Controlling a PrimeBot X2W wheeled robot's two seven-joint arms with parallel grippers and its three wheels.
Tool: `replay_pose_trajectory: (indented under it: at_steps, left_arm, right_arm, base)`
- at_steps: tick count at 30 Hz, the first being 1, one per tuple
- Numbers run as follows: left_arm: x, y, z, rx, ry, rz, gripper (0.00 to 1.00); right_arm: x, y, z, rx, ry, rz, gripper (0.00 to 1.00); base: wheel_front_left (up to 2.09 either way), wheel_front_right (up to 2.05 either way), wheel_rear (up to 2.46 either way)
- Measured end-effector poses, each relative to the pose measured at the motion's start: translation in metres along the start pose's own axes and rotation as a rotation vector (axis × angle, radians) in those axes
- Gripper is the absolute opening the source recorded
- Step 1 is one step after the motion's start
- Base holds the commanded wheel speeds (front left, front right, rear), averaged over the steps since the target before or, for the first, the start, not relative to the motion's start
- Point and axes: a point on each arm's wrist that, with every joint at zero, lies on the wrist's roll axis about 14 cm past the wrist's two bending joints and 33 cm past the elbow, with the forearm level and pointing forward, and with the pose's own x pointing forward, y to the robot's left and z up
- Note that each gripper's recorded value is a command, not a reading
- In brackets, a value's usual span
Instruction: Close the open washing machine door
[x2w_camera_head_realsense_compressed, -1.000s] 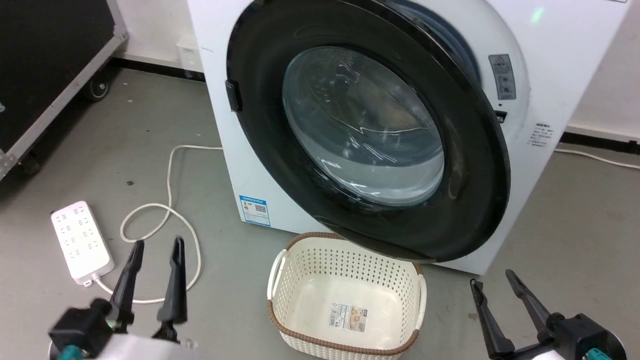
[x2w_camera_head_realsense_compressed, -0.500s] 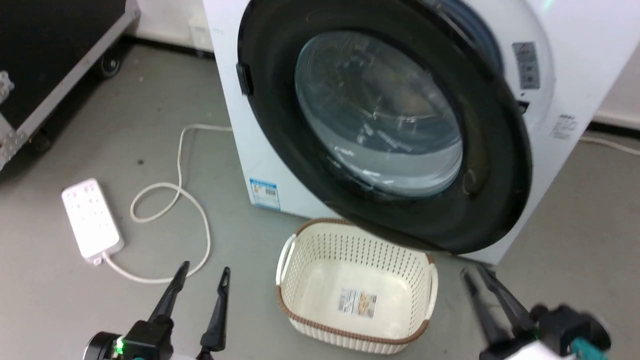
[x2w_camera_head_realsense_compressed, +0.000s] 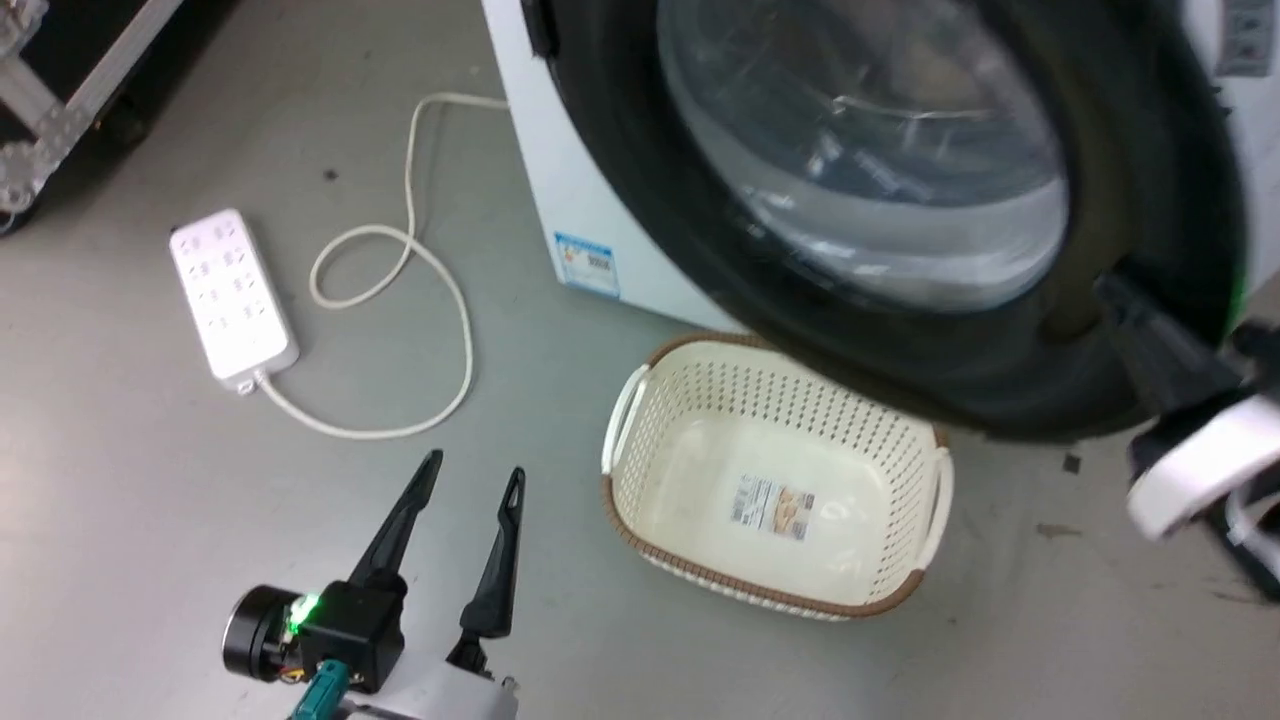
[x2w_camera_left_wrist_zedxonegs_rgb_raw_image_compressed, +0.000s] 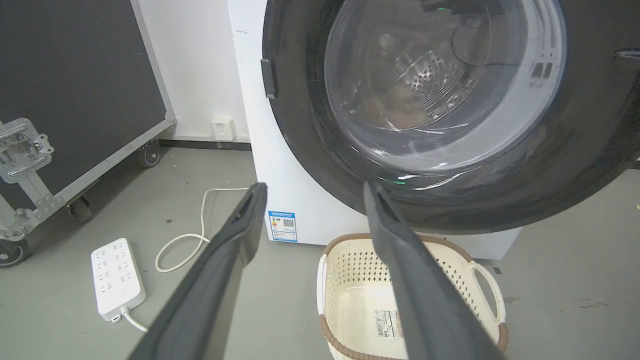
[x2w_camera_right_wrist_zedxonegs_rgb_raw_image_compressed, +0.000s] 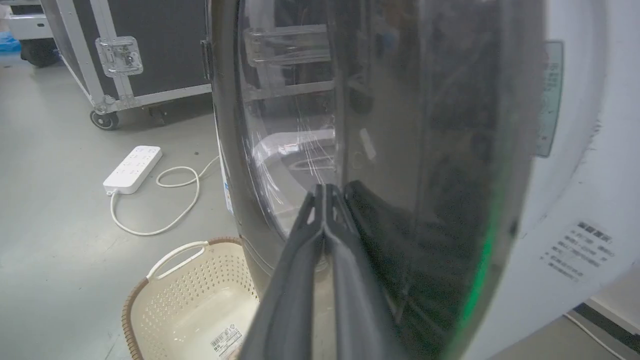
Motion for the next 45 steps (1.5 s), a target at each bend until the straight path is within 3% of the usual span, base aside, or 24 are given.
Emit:
replay_pose_trajectory:
  at_steps: [1,10,19,20,21,22,34,39,45]
  left_arm:
    - [0.005,0.001,-0.003,0.002,0.007,0.003,1.00]
    - [0.022,0.000,-0.011,0.003,0.024,0.015,1.00]
    - [0.027,-0.003,-0.011,-0.004,0.019,0.017,1.00]
    - [0.026,-0.003,-0.004,-0.006,0.000,0.014,1.00]
    - [0.026,-0.003,-0.002,-0.006,-0.008,0.014,1.00]
    - [0.025,-0.004,0.001,-0.007,-0.016,0.013,1.00]
    - [0.000,-0.009,0.019,-0.036,-0.067,-0.005,1.00]
    - [-0.004,-0.018,0.023,-0.050,-0.080,-0.039,1.00]
    - [-0.004,-0.031,0.027,-0.069,-0.095,-0.082,1.00]
  right_arm:
    - [0.015,-0.021,-0.003,0.005,0.023,-0.031,0.00]
    - [0.060,-0.094,0.002,0.039,0.042,-0.189,0.00]
    - [0.071,-0.100,-0.009,0.083,0.072,-0.219,0.00]
    - [0.065,-0.098,-0.003,0.089,0.058,-0.227,0.11]
    - [0.063,-0.097,0.002,0.088,0.042,-0.226,0.68]
    - [0.060,-0.095,0.006,0.091,0.026,-0.225,1.00]
    - [-0.041,-0.045,0.028,0.092,-0.111,-0.217,1.00]
    - [-0.099,-0.039,0.036,0.084,-0.170,-0.311,1.00]
    - [-0.156,-0.014,0.019,0.113,-0.152,-0.429,1.00]
  base:
    - [0.00,0.00,0.00]
    - [0.00,0.00,0.00]
    - [0.00,0.00,0.00]
    - [0.00,0.00,0.00]
    - [0.00,0.00,0.00]
    - [0.00,0.00,0.00]
    - [0.00,0.00,0.00]
    - [0.00,0.00,0.00]
    - [0.00,0.00,0.00]
